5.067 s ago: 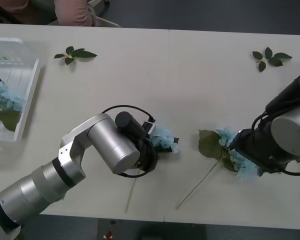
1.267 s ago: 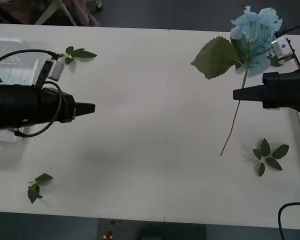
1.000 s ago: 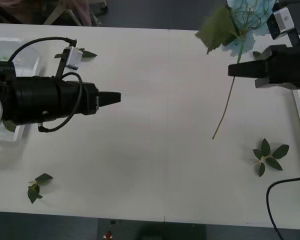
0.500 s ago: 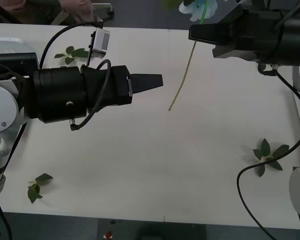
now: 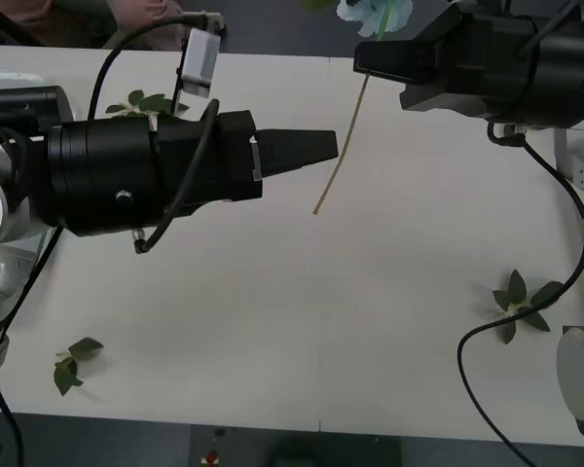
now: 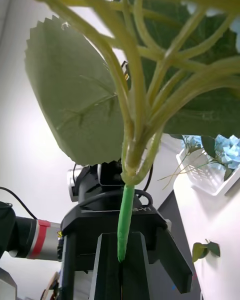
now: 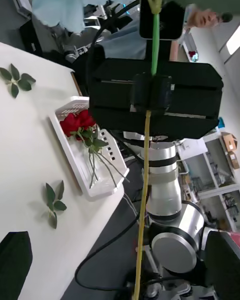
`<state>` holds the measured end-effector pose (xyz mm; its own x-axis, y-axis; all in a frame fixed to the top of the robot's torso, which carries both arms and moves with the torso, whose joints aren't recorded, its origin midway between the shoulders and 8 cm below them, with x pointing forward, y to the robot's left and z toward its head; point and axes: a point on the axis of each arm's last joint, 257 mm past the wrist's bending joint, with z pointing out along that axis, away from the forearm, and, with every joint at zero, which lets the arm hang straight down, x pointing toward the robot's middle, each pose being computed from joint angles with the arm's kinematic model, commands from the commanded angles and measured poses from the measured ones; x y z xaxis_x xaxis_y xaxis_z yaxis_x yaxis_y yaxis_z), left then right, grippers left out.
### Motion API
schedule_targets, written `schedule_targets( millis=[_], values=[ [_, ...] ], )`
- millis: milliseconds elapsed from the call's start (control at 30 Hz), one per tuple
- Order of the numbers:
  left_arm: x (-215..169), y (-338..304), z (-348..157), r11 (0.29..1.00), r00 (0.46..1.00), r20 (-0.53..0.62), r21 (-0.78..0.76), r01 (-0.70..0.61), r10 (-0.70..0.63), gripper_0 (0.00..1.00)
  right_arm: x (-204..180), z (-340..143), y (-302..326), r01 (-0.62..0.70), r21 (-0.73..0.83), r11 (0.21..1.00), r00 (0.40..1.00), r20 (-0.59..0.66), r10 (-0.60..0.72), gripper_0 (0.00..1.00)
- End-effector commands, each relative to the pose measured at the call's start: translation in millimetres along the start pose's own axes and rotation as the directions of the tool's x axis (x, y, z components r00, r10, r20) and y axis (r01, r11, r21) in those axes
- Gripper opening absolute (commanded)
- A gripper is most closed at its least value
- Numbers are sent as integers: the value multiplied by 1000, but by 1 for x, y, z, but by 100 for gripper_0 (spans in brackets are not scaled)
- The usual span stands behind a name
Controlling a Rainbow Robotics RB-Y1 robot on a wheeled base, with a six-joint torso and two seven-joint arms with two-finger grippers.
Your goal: Put the red flowers into the right box and the blue flowers into the left box
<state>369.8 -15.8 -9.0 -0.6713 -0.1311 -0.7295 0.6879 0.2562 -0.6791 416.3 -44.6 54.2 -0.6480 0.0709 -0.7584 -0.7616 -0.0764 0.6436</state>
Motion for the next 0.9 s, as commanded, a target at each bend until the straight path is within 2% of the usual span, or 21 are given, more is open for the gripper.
schedule_targets(
  millis=[33, 233, 400, 433, 467, 500, 533, 567, 900],
  values=[
    [-13, -20, 16, 999, 998, 22, 6, -53, 53, 100, -13, 7, 20, 63, -29, 998, 998, 4, -63, 0],
    [-21, -16, 47, 999, 999, 32, 18, -38, 38, 100, -13, 7, 20, 63, -29, 998, 998, 4, -63, 0],
    [-18, -15, 51, 999, 999, 23, 23, -29, 29, 100, -13, 7, 20, 63, -29, 998, 998, 4, -63, 0],
    [-17, -16, 52, 999, 999, 19, 26, -29, 29, 80, -13, 7, 20, 63, -29, 998, 998, 4, -63, 0],
    [-16, -16, 51, 999, 1000, 14, 26, -27, 27, 52, -13, 7, 20, 63, -29, 998, 998, 4, -63, 0],
    [-16, -16, 51, 999, 1000, 14, 28, -26, 25, 35, -13, 7, 20, 63, -29, 998, 998, 4, -63, 0],
    [-14, -17, 51, 999, 1000, 10, 30, -23, 22, 2, -13, 7, 20, 63, -29, 998, 998, 4, -63, 0],
    [-14, -17, 52, 999, 1000, 9, 30, -22, 22, 0, -13, 7, 20, 63, -29, 998, 998, 4, -63, 0],
    [-15, -16, 52, 999, 1000, 13, 26, -27, 27, 0, -13, 7, 20, 63, -29, 998, 998, 4, -63, 0]
  ],
)
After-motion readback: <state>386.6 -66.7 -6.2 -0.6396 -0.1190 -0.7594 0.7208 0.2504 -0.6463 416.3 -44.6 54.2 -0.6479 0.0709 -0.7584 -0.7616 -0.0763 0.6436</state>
